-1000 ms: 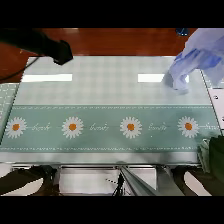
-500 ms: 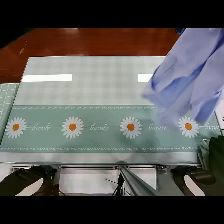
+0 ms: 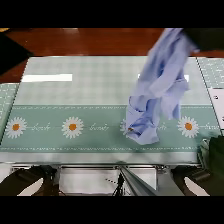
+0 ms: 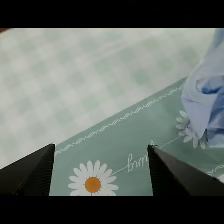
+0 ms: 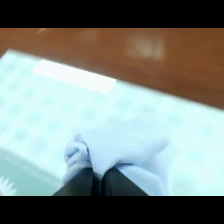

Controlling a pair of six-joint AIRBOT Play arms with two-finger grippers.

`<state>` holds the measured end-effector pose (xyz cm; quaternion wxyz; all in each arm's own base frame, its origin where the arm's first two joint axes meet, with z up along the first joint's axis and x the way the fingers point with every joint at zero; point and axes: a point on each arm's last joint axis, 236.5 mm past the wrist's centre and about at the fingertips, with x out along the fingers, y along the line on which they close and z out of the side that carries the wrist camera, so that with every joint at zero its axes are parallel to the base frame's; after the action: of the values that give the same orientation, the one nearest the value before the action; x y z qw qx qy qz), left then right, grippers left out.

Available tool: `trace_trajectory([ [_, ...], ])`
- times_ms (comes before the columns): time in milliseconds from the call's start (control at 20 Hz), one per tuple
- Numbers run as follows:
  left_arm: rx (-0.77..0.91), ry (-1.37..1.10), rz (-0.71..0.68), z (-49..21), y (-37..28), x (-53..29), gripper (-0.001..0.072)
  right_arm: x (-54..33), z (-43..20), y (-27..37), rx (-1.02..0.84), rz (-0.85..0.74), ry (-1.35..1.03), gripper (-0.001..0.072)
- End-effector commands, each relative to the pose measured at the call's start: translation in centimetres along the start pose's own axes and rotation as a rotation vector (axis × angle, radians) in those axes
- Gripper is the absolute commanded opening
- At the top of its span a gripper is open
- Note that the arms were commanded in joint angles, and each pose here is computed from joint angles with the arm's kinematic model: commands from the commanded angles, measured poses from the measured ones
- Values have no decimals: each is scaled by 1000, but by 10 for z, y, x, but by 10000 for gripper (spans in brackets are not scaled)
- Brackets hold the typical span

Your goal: Fold the shirts.

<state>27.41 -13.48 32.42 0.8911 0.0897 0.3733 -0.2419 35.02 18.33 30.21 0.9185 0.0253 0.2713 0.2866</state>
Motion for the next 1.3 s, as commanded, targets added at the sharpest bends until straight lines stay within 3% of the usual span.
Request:
trace_trajectory([
  [0,-14,101,20,-23,8,20,706,81,-51,59,-61,155,201,19],
  [200,-26,191,40,-44,15,43,707,164,-83,76,-89,164,253,23],
  [250,-29,217,36,-51,16,51,706,178,-89,72,-78,156,260,90],
  [350,-37,268,31,-66,17,72,706,187,-87,56,-84,117,250,447],
  [400,-41,289,28,-74,17,85,707,184,-80,44,-89,89,235,500],
  [550,-61,353,6,-104,16,129,707,145,-47,-22,-134,-78,187,500],
  [650,-84,404,-27,-133,10,159,707,96,-36,-94,-173,-288,197,500],
  [800,-156,431,-104,-174,-9,205,707,26,-72,-187,-65,-505,371,498],
  [1000,-233,470,-124,-214,-12,241,706,-6,-118,-237,293,-436,384,499],
  [1250,-473,466,-273,-215,6,262,699,-11,-173,-256,504,-336,399,499],
])
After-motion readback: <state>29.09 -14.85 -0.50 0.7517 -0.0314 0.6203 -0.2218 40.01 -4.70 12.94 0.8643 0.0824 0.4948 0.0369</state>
